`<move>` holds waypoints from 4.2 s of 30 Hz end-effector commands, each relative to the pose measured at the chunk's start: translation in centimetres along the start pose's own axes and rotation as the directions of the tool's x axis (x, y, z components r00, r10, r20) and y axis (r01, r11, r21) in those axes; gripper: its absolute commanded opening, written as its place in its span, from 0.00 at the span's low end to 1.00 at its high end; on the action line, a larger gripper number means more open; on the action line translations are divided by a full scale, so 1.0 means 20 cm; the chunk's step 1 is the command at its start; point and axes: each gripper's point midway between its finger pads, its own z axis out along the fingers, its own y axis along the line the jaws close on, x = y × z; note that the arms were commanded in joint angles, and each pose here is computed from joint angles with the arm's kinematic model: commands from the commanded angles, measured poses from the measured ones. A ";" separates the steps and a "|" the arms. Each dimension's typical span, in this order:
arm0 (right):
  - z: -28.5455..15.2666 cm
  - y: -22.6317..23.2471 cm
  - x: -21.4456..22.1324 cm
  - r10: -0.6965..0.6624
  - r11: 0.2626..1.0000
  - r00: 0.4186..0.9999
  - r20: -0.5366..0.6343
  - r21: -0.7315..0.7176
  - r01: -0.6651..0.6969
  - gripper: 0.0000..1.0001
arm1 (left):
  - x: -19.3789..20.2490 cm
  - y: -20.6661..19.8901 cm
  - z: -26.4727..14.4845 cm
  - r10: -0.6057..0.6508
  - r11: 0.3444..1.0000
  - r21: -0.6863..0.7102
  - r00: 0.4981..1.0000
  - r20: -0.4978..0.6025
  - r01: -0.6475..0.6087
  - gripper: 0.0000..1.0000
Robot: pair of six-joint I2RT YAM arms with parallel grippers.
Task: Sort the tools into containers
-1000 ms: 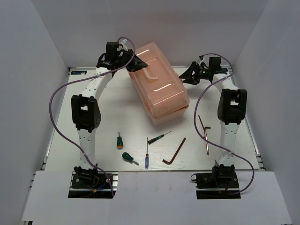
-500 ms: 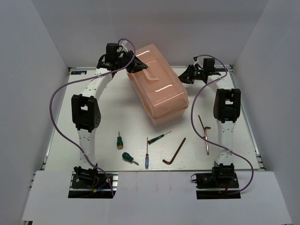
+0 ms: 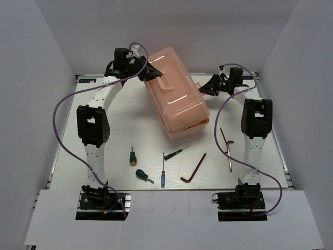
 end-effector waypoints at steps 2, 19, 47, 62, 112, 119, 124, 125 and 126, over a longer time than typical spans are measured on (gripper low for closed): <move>-0.29 -0.06 -0.29 -0.058 0.994 0.979 0.196 0.103 0.038 0.00 | -0.08 -0.31 -0.24 0.113 0.988 0.102 0.992 0.061 -0.119 0.00; -0.71 -0.25 -0.29 0.032 0.984 0.948 0.317 0.156 -0.086 0.00 | -0.13 -0.17 -0.43 0.065 0.995 0.069 0.991 0.118 -0.074 0.00; -0.90 -0.38 -0.15 0.119 0.972 0.926 0.359 0.147 -0.182 0.00 | -0.20 0.47 -0.62 -0.115 0.989 -0.075 0.974 0.196 0.131 0.57; -0.85 -0.41 -0.11 0.161 0.970 0.925 0.345 0.118 -0.213 0.00 | -0.11 0.42 -0.68 -0.112 0.991 -0.050 0.977 0.180 0.122 0.70; -1.22 -0.35 1.37 -0.320 0.620 0.856 -0.405 0.594 0.513 0.45 | 1.53 0.08 -0.73 0.692 0.699 -0.038 0.689 -0.216 -0.714 0.60; -1.24 -0.42 1.40 -0.267 0.575 0.841 -0.470 0.623 0.530 0.34 | 1.61 0.07 -0.67 0.709 0.675 -0.010 0.653 -0.267 -0.738 0.61; -1.25 -0.39 1.40 -0.255 0.578 0.845 -0.470 0.627 0.523 0.07 | 1.72 0.00 -0.56 0.743 0.627 0.029 0.586 -0.325 -0.779 0.64; -1.26 -0.39 1.41 -0.257 0.576 0.842 -0.474 0.624 0.528 0.02 | 1.73 -0.01 -0.53 0.746 0.618 0.029 0.575 -0.336 -0.786 0.64; -1.26 -0.36 1.38 -0.274 0.572 0.840 -0.468 0.623 0.533 0.00 | 1.74 -0.01 -0.50 0.751 0.603 0.010 0.563 -0.344 -0.798 0.64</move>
